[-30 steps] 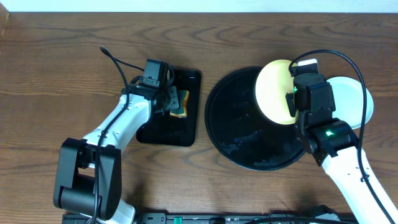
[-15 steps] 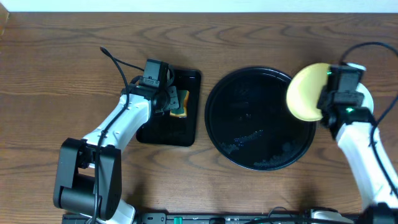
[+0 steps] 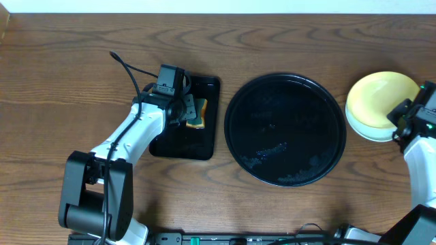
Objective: Clean dirty plates on tray and stack at the side
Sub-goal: 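Carry the yellow plate right and set it on the green plate stack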
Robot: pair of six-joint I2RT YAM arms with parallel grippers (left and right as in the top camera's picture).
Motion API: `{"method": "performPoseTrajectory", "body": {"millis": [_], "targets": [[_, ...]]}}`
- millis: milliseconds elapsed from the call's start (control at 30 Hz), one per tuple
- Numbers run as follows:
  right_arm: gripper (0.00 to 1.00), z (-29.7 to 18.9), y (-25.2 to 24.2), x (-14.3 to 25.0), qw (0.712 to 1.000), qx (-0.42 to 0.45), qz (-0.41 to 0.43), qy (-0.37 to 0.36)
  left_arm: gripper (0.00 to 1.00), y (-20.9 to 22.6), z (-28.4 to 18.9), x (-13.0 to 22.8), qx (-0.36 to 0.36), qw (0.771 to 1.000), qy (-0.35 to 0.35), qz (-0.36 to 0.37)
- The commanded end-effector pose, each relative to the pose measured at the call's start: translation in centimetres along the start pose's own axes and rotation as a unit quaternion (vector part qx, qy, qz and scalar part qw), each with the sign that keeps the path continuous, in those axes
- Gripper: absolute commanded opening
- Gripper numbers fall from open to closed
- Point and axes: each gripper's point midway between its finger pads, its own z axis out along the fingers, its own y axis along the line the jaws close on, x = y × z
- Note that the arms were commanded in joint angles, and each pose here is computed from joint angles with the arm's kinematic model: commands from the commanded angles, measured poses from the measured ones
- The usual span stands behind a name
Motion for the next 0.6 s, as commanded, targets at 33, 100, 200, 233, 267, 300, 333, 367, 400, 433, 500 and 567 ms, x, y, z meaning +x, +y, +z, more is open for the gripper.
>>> {"method": "performPoseTrajectory", "body": {"millis": [33, 100, 200, 233, 267, 300, 333, 367, 400, 433, 500, 567], "targets": [[0.03, 0.7, -1.1, -0.5, 0.999, 0.004, 0.043, -0.002, 0.40, 0.4, -0.1, 0.1, -0.006, 1.000, 0.000, 0.003], [0.17, 1.0, -0.9, -0.7, 0.999, -0.003, 0.046, -0.003, 0.40, 0.4, -0.1, 0.1, -0.006, 1.000, 0.000, 0.003], [0.30, 1.2, 0.4, -0.2, 0.998, -0.038, 0.039, 0.012, 0.40, 0.4, -0.1, 0.1, -0.006, 1.000, 0.000, 0.003], [0.34, 1.2, 0.9, 0.1, 0.998, -0.051, 0.032, 0.021, 0.40, 0.4, -0.1, 0.1, -0.006, 1.000, 0.000, 0.003], [0.37, 1.2, 1.4, 0.5, 0.997, -0.069, 0.026, 0.030, 0.40, 0.4, -0.1, 0.1, -0.006, 1.000, 0.000, 0.003], [0.41, 1.1, 2.1, 0.9, 0.995, -0.088, 0.017, 0.041, 0.40, 0.4, -0.1, 0.1, -0.006, 1.000, 0.000, 0.003], [0.44, 0.9, 2.7, 1.4, 0.993, -0.109, 0.006, 0.053, 0.41, 0.4, -0.1, 0.1, -0.006, 1.000, 0.000, 0.003], [0.46, 0.6, 3.4, 2.0, 0.989, -0.129, -0.004, 0.066, 0.44, 0.4, -0.1, 0.1, -0.006, 1.000, -0.001, 0.003], [0.48, 0.4, 3.9, 2.6, 0.986, -0.149, -0.012, 0.080, 0.47, 0.4, -0.1, 0.1, -0.006, 1.000, -0.001, 0.003], [0.50, 0.0, 4.5, 3.4, 0.981, -0.169, -0.022, 0.097, 0.49, 0.4, -0.1, 0.1, -0.008, 1.000, -0.002, 0.003], [0.53, -0.7, 5.6, 4.8, 0.970, -0.205, -0.052, 0.122, 0.51, 0.8, -0.3, -0.2, -0.018, 1.000, -0.009, 0.006], [0.59, -1.7, 6.9, 6.3, 0.954, -0.246, -0.098, 0.144, 0.53, 1.4, -0.7, -0.5, -0.037, 0.999, -0.019, 0.006]]}}
